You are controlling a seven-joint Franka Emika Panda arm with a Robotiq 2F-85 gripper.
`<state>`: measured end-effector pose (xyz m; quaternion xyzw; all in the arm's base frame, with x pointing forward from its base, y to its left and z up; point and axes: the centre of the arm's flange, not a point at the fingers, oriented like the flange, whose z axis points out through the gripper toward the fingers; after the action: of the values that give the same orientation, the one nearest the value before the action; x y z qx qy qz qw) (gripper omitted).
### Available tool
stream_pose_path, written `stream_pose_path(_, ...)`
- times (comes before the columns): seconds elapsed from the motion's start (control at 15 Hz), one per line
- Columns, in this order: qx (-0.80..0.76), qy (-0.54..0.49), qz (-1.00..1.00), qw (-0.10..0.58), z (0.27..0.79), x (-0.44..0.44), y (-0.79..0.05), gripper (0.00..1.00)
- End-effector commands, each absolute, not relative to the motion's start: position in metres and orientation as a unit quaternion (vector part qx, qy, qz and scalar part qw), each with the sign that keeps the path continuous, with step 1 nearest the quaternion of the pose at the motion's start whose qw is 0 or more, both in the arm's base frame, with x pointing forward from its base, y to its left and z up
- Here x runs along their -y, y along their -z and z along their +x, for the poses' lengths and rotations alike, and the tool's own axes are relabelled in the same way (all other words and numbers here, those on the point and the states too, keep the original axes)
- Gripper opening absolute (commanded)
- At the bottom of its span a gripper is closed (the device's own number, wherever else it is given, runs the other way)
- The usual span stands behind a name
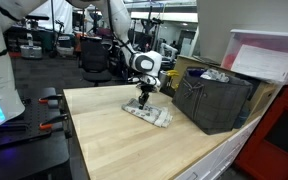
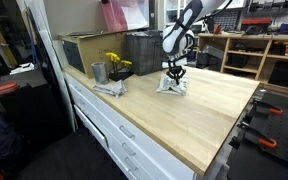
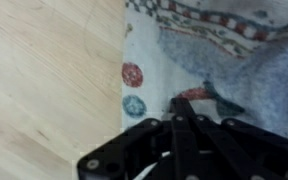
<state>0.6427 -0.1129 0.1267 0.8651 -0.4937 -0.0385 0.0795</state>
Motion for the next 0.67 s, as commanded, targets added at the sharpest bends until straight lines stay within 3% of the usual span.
stream_pose_path(0.0, 0.488, 0.074, 0.865, 0.093, 0.615, 0.108, -0.111, 0.00)
stream_pose_path(0.6, 0.489, 0.116, 0.861, 0.074, 0.581, 0.111, -0.084, 0.00)
